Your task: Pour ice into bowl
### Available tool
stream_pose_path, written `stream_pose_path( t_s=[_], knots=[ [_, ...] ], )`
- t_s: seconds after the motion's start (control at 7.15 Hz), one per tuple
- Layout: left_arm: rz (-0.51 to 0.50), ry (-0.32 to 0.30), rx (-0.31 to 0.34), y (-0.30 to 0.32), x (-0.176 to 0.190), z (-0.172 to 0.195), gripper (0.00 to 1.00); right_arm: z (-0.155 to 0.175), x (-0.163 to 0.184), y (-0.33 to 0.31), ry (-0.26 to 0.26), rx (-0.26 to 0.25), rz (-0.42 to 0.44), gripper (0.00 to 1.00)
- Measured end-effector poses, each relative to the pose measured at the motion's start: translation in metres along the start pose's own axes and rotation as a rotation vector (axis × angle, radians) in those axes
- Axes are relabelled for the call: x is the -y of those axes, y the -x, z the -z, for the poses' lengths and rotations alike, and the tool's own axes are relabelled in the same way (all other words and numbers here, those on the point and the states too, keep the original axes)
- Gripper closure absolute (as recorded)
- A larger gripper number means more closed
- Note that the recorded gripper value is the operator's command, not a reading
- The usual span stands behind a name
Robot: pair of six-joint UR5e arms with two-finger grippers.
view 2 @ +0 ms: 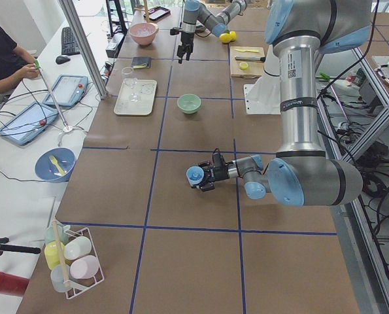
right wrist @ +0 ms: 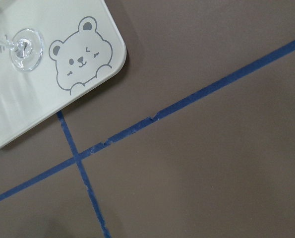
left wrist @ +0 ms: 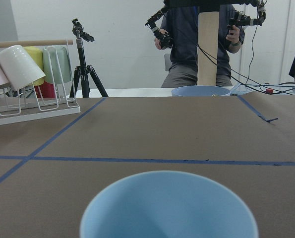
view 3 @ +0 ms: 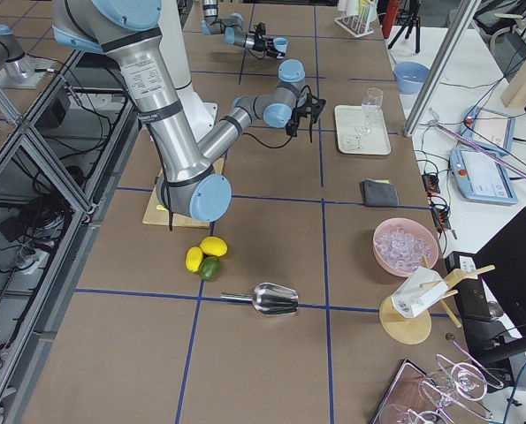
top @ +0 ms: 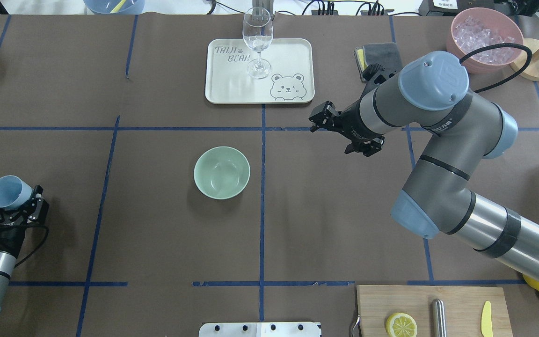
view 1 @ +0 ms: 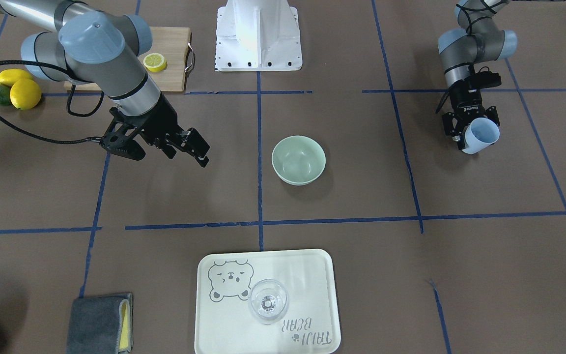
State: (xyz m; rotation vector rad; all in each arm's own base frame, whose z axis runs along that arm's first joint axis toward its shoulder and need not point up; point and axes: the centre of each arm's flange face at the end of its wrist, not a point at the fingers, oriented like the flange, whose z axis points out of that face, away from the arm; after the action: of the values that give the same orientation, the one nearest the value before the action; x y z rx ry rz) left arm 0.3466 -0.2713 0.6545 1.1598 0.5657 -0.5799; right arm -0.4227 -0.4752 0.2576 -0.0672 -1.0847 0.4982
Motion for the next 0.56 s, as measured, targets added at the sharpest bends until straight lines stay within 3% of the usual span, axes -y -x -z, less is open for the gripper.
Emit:
stream_pose_path(
  t_s=[0.28,0.42,0.56],
  knots=[
    [-0.028,-0.008,-0.002,0.001,0.007,-0.003,0.81,0.0,-0.001,0.0,0.001,0.0,0.0,0.0],
    [-0.048,-0.013,-0.021,-0.001,0.015,-0.003,0.86,-0.001,-0.001,0.0,0.002,0.0,0.0,0.0],
    [-0.076,-0.02,-0.052,-0.005,0.025,-0.001,1.0,-0.001,-0.002,0.0,0.002,0.0,0.0,0.0]
  ],
)
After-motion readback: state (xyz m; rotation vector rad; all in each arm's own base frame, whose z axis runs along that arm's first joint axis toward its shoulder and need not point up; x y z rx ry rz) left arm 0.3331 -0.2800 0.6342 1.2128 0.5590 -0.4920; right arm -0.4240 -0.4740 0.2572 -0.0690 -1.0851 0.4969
